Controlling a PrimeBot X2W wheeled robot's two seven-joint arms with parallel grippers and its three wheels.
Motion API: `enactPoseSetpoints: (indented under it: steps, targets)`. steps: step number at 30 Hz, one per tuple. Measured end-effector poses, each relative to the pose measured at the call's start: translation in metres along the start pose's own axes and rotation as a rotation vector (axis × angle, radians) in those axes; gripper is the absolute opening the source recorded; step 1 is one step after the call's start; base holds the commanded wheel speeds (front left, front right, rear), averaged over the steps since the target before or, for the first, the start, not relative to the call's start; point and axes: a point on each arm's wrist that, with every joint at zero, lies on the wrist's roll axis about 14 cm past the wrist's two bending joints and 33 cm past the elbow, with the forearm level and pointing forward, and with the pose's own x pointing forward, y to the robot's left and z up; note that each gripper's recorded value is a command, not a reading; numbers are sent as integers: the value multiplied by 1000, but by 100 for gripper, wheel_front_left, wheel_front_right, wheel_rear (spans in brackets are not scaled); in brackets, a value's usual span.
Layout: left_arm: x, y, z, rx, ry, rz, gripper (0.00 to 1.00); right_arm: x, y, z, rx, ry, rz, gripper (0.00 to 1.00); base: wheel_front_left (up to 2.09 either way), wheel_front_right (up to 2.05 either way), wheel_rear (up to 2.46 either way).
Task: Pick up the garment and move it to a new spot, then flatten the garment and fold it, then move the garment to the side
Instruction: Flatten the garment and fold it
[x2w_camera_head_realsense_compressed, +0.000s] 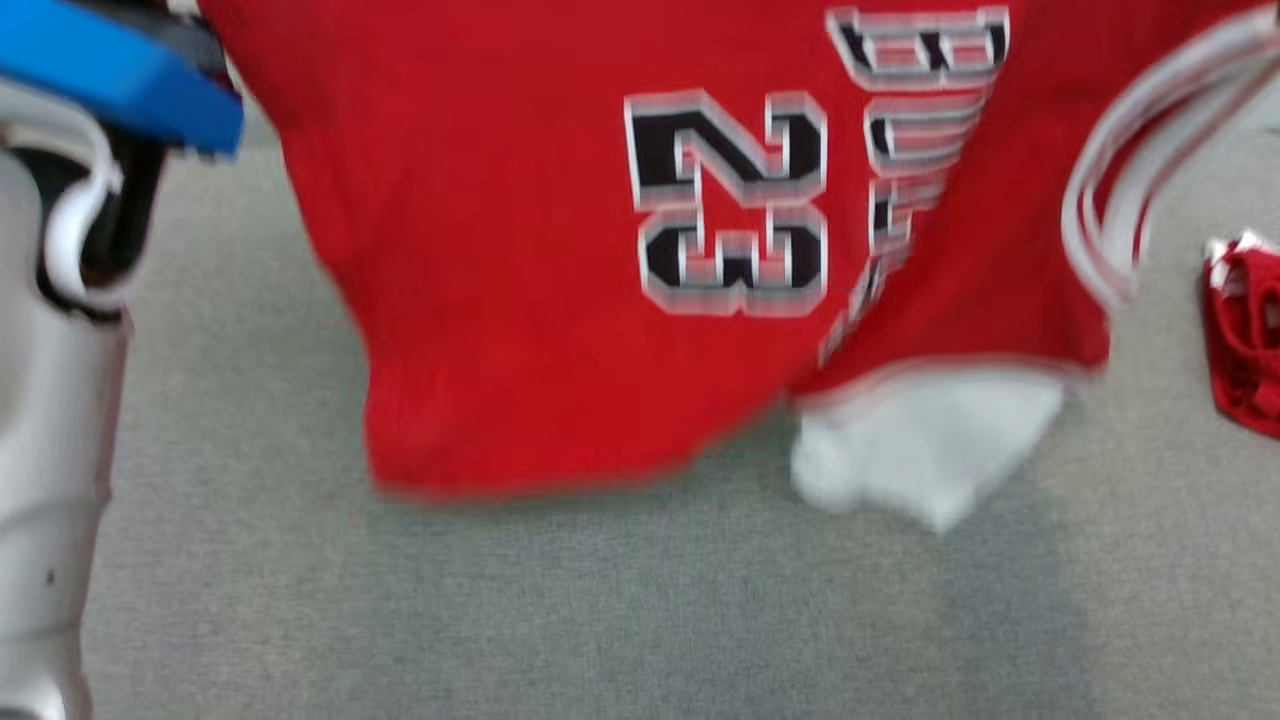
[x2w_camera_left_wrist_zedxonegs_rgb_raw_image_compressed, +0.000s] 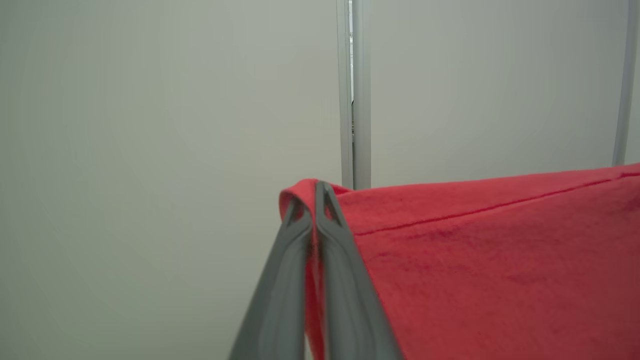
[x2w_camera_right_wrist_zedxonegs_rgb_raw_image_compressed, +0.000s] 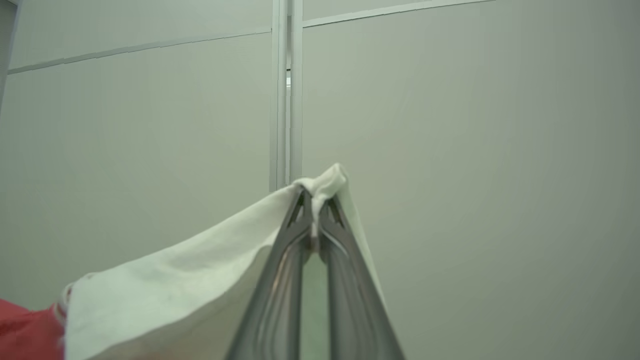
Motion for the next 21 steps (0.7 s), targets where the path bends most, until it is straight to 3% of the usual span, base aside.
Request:
enactPoseSetpoints:
  steps: [7, 11, 16, 21]
  targets:
    - [49, 26, 5, 7, -161, 46, 0, 46, -23, -5, -50, -115, -63, 0, 0, 0, 0]
    - [51, 34, -29, -23, -116, 76, 0, 40, -24, -29, -30, -77, -74, 0, 0, 0, 0]
    - [12, 30, -136, -152, 116, 132, 0, -27, -36, -103, 21, 127, -125, 0, 0, 0, 0]
    - [-73, 13, -241, -315, 384, 241, 0, -144, -31, -186, 122, 429, -214, 0, 0, 0, 0]
